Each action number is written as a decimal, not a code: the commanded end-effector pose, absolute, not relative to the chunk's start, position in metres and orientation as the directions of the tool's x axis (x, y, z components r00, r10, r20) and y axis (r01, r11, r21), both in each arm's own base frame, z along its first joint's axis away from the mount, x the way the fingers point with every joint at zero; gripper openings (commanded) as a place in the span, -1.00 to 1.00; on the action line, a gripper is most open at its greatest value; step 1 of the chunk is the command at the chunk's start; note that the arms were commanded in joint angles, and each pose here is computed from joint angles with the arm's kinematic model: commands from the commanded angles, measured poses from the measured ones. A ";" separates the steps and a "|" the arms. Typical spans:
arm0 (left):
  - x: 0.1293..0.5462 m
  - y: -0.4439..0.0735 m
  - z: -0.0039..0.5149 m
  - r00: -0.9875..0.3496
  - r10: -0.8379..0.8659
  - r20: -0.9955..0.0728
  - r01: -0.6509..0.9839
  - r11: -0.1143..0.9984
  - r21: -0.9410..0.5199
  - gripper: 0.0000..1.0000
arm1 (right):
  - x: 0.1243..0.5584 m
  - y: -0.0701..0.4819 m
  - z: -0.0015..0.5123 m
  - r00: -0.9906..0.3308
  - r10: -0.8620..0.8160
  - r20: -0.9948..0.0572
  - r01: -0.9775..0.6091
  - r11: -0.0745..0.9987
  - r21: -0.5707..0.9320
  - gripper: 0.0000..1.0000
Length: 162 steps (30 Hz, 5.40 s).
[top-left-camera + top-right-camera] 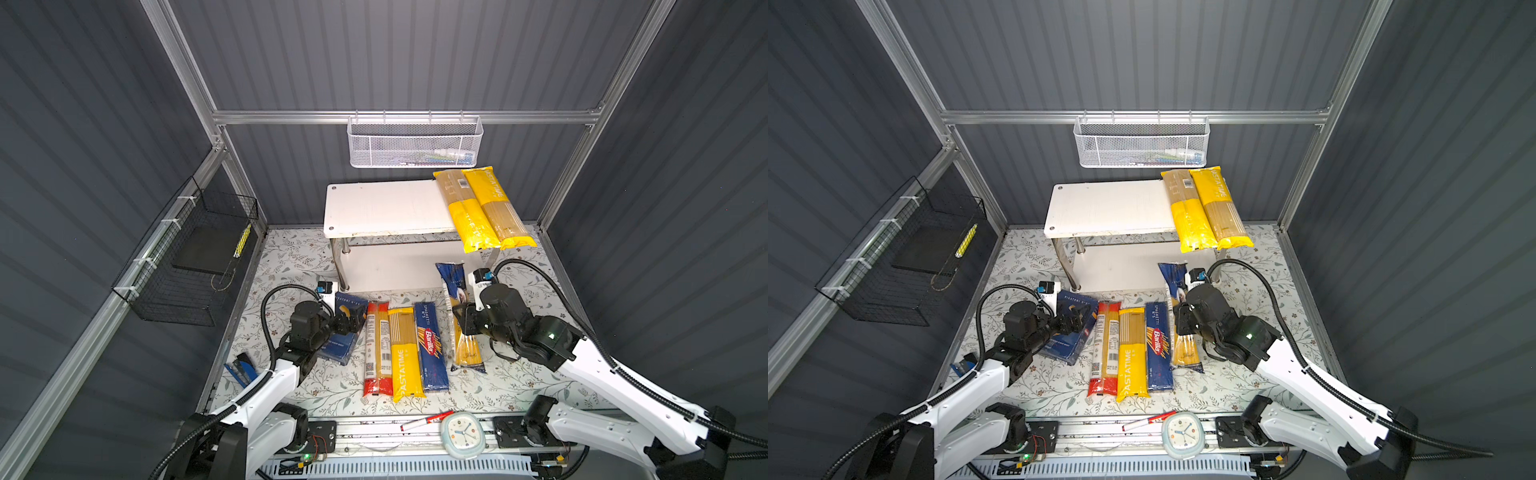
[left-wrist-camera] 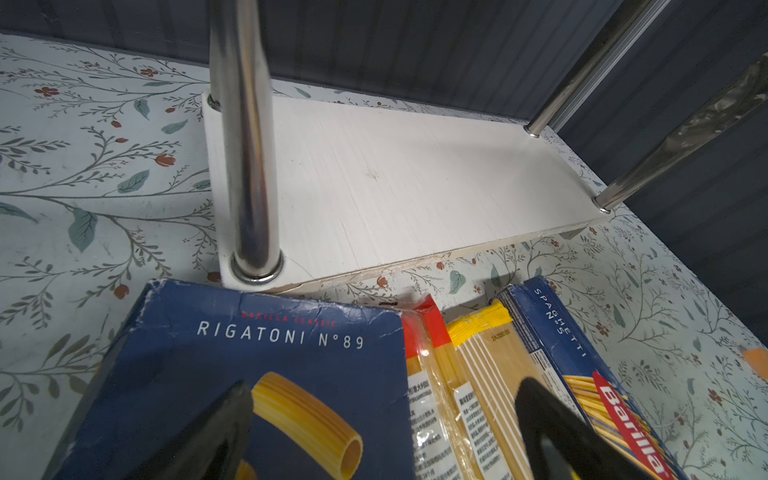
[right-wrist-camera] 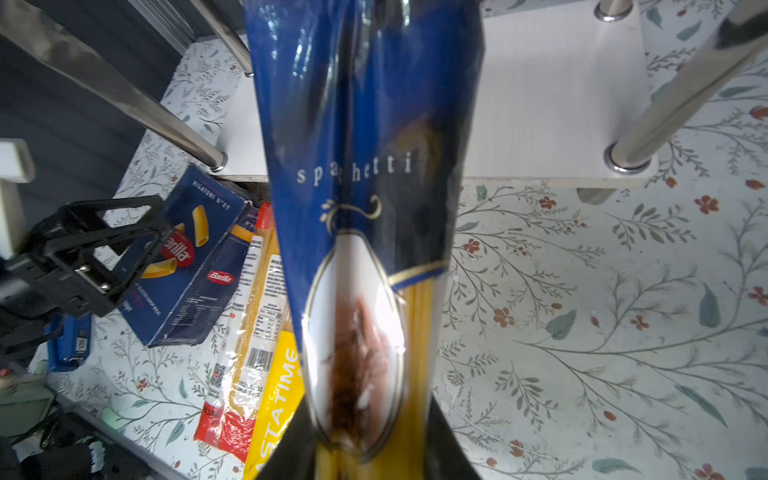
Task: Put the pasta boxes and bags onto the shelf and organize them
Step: 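Lift the Ankara pack upright and raise it toward the shelf, then lower the Ankara pack onto the top shelf beside the yellow bags, then open the right gripper and draw it back down from the shelf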
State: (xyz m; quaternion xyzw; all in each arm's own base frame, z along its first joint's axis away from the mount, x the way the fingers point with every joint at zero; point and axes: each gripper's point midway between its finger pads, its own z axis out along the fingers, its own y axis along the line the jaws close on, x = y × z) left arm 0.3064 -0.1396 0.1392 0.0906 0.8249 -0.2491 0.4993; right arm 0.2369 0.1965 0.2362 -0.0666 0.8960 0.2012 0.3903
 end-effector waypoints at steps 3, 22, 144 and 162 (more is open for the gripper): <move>0.304 -0.139 0.141 -0.487 -0.106 -0.867 0.393 0.860 -0.326 0.99 | 0.238 0.211 0.295 -0.595 0.050 -0.802 -0.358 0.877 0.320 -1.00; 0.304 -0.138 0.142 -0.484 -0.103 -0.869 0.391 0.863 -0.320 0.99 | 0.242 0.232 0.379 -0.475 0.031 -0.879 -0.448 0.852 0.272 -1.00; 0.306 -0.133 0.138 -0.486 -0.087 -0.869 0.369 0.882 -0.294 0.99 | 0.321 0.229 0.370 -0.347 0.012 -0.938 -0.384 0.910 0.154 -0.32; 0.305 -0.135 0.140 -0.487 -0.091 -0.869 0.381 0.873 -0.305 0.99 | 0.263 0.232 0.350 -0.467 0.102 -0.878 -0.493 0.794 0.355 0.98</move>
